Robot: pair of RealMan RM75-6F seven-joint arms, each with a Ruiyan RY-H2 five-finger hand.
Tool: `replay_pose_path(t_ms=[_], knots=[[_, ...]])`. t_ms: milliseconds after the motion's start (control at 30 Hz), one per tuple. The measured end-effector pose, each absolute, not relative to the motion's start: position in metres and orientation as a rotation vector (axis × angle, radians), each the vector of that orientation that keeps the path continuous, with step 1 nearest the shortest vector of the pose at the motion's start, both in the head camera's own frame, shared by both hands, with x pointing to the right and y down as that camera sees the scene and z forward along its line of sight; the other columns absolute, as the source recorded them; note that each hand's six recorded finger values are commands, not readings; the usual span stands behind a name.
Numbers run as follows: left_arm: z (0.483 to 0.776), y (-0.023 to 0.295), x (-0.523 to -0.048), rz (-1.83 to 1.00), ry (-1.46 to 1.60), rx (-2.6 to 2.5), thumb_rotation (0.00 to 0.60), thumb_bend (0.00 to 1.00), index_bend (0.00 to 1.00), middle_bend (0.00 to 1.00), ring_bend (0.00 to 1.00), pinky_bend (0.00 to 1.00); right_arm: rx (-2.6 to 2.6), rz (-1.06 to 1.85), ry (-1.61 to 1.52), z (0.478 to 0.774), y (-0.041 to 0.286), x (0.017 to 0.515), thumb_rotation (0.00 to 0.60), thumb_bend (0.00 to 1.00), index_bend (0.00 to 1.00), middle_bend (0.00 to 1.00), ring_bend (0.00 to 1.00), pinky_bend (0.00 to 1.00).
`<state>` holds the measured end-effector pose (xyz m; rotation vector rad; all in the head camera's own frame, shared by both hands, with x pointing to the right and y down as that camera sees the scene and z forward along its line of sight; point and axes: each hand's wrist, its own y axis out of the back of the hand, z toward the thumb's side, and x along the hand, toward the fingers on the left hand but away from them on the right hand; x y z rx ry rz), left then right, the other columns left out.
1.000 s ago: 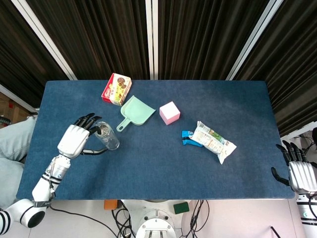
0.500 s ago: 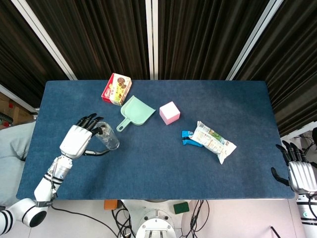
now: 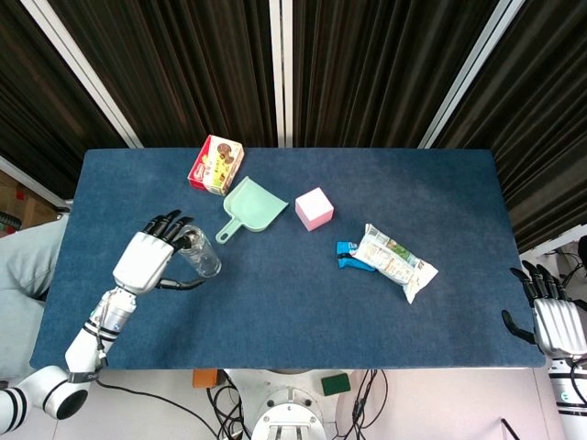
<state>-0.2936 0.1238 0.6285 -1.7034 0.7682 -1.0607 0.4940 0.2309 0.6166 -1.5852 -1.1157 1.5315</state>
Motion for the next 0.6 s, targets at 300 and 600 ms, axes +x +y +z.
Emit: replay_pose_path(t_ms=[300, 600], knots=[[0.629, 0.1235, -0.291, -1.062, 0.748, -1.689, 0.037, 0.0, 0.49, 0.16, 0.09, 0.21, -1.589, 1.536, -1.112, 0.6184, 0.232, 0.4945, 0.6, 0.33, 0.15, 0.04, 0.0, 0.11], [0.6313, 0.1243, -0.2886, -1.067, 0.729, -1.683, 0.04, 0.0, 0.49, 0.16, 0.09, 0.21, -1.592, 1.54, -1.111, 0.6197, 0.2325, 0.4946, 0.6, 0.33, 0.15, 0.04, 0.0, 0.11]])
